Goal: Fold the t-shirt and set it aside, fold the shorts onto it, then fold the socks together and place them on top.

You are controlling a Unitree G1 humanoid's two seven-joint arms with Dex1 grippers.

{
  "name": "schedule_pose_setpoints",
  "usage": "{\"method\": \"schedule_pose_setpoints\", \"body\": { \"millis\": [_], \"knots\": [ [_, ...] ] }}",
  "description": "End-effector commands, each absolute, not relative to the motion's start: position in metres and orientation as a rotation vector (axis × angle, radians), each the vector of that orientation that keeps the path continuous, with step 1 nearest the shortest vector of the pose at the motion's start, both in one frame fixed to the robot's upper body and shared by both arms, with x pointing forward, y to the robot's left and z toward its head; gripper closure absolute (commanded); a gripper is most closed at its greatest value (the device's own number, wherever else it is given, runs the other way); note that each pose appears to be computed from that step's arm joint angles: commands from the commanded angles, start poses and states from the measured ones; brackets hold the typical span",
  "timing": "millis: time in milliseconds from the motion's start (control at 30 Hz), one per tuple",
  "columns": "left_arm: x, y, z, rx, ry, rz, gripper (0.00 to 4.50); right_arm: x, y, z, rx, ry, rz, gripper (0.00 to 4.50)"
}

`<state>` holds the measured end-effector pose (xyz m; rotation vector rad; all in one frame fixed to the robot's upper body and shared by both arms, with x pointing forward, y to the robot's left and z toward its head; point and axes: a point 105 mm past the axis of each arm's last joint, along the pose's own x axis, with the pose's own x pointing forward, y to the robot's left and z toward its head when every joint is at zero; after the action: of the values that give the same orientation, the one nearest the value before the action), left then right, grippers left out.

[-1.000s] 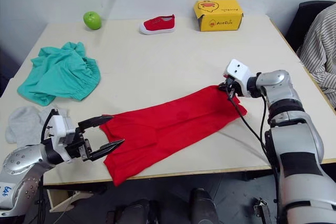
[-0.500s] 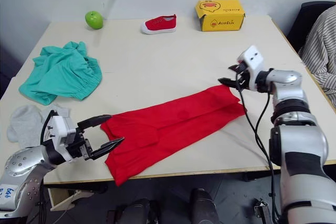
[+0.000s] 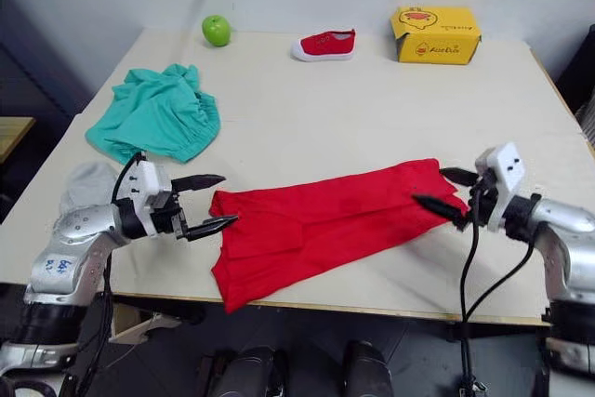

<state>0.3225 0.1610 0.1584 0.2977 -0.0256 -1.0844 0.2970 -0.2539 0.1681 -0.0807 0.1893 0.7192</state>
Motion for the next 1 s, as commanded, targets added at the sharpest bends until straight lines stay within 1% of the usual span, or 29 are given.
{"method": "schedule_pose_setpoints", "body": {
  "millis": [33, 133, 233, 267, 400, 467, 600, 667, 733, 767, 867, 933, 967, 1000],
  "knots": [
    [0.355, 0.148, 0.165, 0.350, -0.017, -1.090, 0.00, 0.258, -0.233, 0.174, 0.098, 0.264, 0.752, 0.02],
    [0.382, 0.135, 0.165, 0.333, 0.024, -1.090, 0.00, 0.241, -0.228, 0.159, 0.216, 0.379, 0.699, 0.02],
    [0.400, 0.125, 0.157, 0.354, 0.073, -1.091, 0.00, 0.233, -0.227, 0.136, 0.231, 0.489, 0.628, 0.02],
    [0.404, 0.122, 0.153, 0.352, 0.098, -1.092, 0.00, 0.234, -0.226, 0.131, 0.235, 0.501, 0.611, 0.02],
    [0.411, 0.114, 0.137, 0.359, 0.183, -1.115, 0.00, 0.247, -0.217, 0.114, 0.245, 0.506, 0.553, 0.02],
    [0.409, 0.112, 0.131, 0.358, 0.220, -1.142, 0.00, 0.254, -0.211, 0.106, 0.229, 0.513, 0.539, 0.02],
    [0.406, 0.112, 0.124, 0.359, 0.248, -1.163, 0.00, 0.267, -0.202, 0.097, 0.225, 0.517, 0.530, 0.02],
    [0.404, 0.113, 0.120, 0.360, 0.268, -1.175, 0.40, 0.274, -0.192, 0.098, 0.239, 0.492, 0.562, 0.41],
    [0.401, 0.113, 0.117, 0.364, 0.282, -1.196, 0.91, 0.280, -0.186, 0.097, 0.244, 0.479, 0.568, 0.95],
    [0.400, 0.113, 0.116, 0.365, 0.284, -1.204, 1.31, 0.283, -0.185, 0.096, 0.236, 0.478, 0.565, 1.39],
    [0.395, 0.113, 0.117, 0.339, 0.275, -1.241, 2.23, 0.294, -0.184, 0.092, 0.215, 0.470, 0.546, 2.39],
    [0.390, 0.115, 0.115, 0.337, 0.271, -1.259, 2.91, 0.302, -0.185, 0.092, 0.209, 0.454, 0.524, 3.18],
    [0.389, 0.116, 0.115, 0.358, 0.252, -1.251, 3.20, 0.305, -0.186, 0.092, 0.200, 0.447, 0.518, 3.50],
    [0.392, 0.119, 0.118, 0.395, 0.217, -1.213, 3.57, 0.307, -0.187, 0.093, 0.189, 0.441, 0.514, 3.91]
  ]
}}
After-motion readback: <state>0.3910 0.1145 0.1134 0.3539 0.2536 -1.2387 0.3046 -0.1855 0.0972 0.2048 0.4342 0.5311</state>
